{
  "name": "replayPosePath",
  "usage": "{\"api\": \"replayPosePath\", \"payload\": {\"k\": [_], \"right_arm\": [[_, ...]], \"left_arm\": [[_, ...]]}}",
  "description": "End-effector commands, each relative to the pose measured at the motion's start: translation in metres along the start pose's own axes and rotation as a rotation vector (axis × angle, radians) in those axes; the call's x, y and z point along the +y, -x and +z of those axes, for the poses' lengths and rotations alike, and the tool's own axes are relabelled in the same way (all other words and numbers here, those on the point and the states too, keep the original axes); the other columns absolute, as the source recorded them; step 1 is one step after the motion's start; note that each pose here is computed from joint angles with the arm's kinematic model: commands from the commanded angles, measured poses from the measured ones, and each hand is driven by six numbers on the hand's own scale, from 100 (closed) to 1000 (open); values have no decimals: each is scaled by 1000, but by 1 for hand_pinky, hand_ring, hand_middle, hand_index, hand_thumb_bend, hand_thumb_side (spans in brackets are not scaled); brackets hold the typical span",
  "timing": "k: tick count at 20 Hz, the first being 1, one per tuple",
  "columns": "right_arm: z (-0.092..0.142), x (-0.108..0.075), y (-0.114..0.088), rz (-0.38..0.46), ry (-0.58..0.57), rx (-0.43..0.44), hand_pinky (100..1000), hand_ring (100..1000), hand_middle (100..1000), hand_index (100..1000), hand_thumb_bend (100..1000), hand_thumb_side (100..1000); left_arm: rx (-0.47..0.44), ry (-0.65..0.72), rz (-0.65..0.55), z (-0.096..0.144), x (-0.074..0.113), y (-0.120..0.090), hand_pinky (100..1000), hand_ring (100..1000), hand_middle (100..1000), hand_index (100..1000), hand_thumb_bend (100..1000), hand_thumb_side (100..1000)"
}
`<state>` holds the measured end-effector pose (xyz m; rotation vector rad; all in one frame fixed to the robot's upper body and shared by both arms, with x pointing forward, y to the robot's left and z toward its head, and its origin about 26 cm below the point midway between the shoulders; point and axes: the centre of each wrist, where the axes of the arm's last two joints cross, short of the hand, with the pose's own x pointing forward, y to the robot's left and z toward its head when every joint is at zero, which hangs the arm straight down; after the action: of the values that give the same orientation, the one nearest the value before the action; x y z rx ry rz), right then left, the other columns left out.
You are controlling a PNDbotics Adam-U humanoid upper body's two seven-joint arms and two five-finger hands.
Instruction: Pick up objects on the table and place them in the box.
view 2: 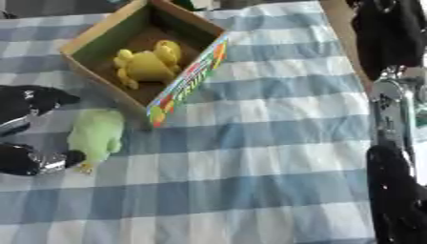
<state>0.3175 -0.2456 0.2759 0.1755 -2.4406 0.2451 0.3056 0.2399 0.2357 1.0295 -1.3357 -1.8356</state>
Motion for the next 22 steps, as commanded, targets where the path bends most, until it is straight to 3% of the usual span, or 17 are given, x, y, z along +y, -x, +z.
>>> {"api": "replayPosePath", "payload": {"k": [1,8,22], "right_arm": [[-2,-4,-8,26,-7,-22,840,803,484,826,100,488],[-2,-4,-8,26,-11,-19,842,803,481,826,100,486],[-1,-3,-7,18,-22,-10,845,803,478,826,100,484]], "left_arm": [[-7,-5,13,1,6,-4,733,903,879,1000,506,1000],[22,19,53,-4,2,-12,744,912,891,1000,539,1000],[108,109,-27,-21,-14,-21,759,929,900,1000,572,971]]}}
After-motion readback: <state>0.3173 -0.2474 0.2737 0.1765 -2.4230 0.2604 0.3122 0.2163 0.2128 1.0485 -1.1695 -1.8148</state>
